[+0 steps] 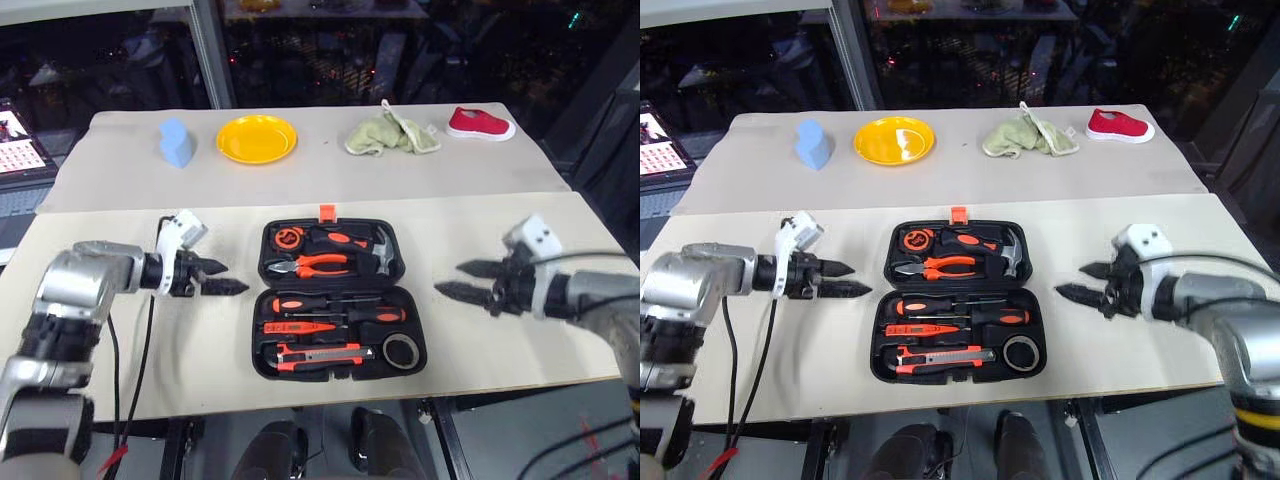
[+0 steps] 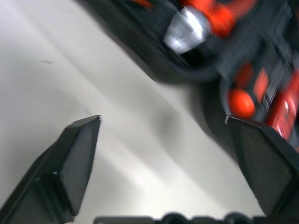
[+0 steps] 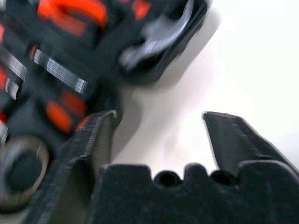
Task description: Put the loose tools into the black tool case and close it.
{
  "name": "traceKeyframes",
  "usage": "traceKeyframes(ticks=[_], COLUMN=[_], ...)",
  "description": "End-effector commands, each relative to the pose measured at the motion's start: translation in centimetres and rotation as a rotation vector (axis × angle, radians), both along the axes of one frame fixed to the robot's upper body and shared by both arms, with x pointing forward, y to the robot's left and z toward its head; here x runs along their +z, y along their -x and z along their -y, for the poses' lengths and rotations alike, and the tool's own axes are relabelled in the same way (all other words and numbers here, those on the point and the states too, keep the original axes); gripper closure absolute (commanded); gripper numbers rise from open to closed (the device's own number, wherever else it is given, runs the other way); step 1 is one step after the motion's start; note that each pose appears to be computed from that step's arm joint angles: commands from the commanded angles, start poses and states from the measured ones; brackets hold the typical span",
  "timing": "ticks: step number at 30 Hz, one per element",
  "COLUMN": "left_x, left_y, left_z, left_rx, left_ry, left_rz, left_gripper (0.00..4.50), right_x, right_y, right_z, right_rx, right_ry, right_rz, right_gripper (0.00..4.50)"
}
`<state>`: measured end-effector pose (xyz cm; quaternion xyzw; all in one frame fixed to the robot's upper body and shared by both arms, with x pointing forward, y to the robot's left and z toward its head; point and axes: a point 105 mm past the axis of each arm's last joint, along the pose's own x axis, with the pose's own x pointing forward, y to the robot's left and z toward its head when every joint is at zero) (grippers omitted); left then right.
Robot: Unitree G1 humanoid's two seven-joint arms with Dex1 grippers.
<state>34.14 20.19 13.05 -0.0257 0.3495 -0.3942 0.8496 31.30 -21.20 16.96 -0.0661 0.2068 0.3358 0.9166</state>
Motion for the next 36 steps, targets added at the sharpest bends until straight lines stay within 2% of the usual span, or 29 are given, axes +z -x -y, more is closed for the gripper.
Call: traceKeyframes(ticks=[1,3,6,9,10,23,26,28,29,31,32,33,36], left_x=[0.0,-0.1,0.1,0.0,-0.1,-0.4,-0.6,-0.5,-0.5,-0.4,-0.3,-0.2,0.0], left_y=[-1.2,-1.7,-2.3,-2.3,-2.3,-2.5,-2.5,-2.4,-2.5,-2.5,-2.5,-2.5,-2.0], left_z=[0.2,0.7,1.6,2.2,2.4,3.3,3.4,3.5,3.5,3.7,3.7,3.9,4.3], left_rx=[0.066,0.069,0.071,0.044,0.038,0.014,0.006,0.000,-0.001,-0.003,-0.005,-0.014,-0.053], left_ry=[0.009,0.012,0.038,0.034,0.030,0.029,0.025,0.032,0.033,0.038,0.042,0.045,0.051], left_rz=[-0.043,-0.046,-0.039,-0.045,-0.044,-0.045,-0.041,-0.041,-0.040,-0.037,-0.036,-0.033,-0.027], left_gripper=[0.02,0.02,0.76,1.83,2.17,2.17,2.82,3.51,4.03,4.49,4.50,4.50,4.50], right_x=[-0.3,-0.4,-0.6,-0.8,-0.8,-1.5,-2.0,-2.6,-2.9,-3.4,-3.5,-3.4,-2.9], right_y=[-1.6,-2.4,-3.2,-3.4,-3.5,-3.9,-4.1,-4.2,-4.2,-4.3,-4.3,-4.4,-4.6], right_z=[-0.7,-1.2,-1.9,-2.7,-2.8,-3.6,-3.7,-3.8,-3.9,-4.0,-4.1,-4.2,-4.5], right_rx=[-0.025,-0.028,-0.025,0.001,-0.002,-0.008,-0.022,-0.021,-0.020,-0.014,-0.013,-0.012,-0.006], right_ry=[-0.056,-0.065,-0.072,-0.082,-0.088,-0.119,-0.109,-0.091,-0.085,-0.065,-0.060,-0.059,-0.078], right_rz=[-0.062,-0.074,-0.089,-0.112,-0.118,-0.175,-0.190,-0.208,-0.215,-0.224,-0.224,-0.222,-0.209], right_gripper=[0.99,0.99,1.71,2.67,2.69,2.69,2.69,2.69,3.23,3.70,4.24,4.48,4.48])
